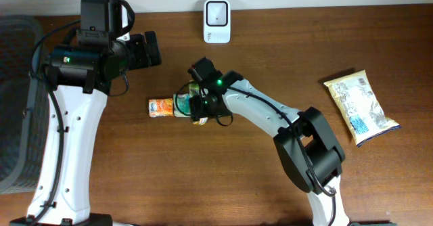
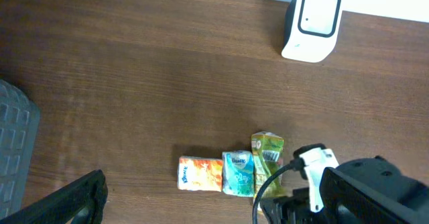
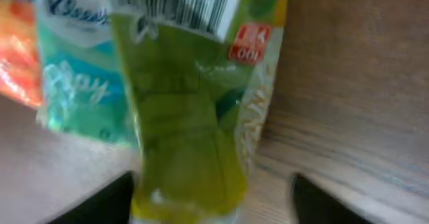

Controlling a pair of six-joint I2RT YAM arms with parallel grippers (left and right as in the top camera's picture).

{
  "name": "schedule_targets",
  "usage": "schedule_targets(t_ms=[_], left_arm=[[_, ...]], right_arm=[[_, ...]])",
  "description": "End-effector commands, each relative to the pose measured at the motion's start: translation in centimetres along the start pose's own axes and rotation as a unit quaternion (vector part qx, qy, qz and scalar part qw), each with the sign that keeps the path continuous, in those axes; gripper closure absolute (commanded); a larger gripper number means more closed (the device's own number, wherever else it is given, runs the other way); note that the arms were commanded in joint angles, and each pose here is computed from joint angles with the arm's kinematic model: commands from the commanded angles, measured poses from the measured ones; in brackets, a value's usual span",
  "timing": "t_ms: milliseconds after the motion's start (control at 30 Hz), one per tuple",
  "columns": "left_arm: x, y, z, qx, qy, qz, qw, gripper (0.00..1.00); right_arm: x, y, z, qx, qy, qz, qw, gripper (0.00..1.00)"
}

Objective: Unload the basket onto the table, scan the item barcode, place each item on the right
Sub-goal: 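Reach the right gripper to the green tea pouch and grasp it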

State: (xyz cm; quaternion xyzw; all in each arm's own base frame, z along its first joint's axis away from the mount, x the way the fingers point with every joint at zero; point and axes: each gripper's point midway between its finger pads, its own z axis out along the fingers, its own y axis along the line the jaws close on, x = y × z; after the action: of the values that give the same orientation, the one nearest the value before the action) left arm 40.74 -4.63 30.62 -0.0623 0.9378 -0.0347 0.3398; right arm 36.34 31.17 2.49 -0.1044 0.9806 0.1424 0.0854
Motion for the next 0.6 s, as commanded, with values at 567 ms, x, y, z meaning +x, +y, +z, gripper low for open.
schedule_targets(t_ms=[567], left_arm=[[-0.3,0.1,-0.6,-0.002,-0.009,0.006,1.000,0.01]], right_arm=[[-2.4,-12.1,-11.7,0.383,-0.057,-0.056,0.920,0.96]])
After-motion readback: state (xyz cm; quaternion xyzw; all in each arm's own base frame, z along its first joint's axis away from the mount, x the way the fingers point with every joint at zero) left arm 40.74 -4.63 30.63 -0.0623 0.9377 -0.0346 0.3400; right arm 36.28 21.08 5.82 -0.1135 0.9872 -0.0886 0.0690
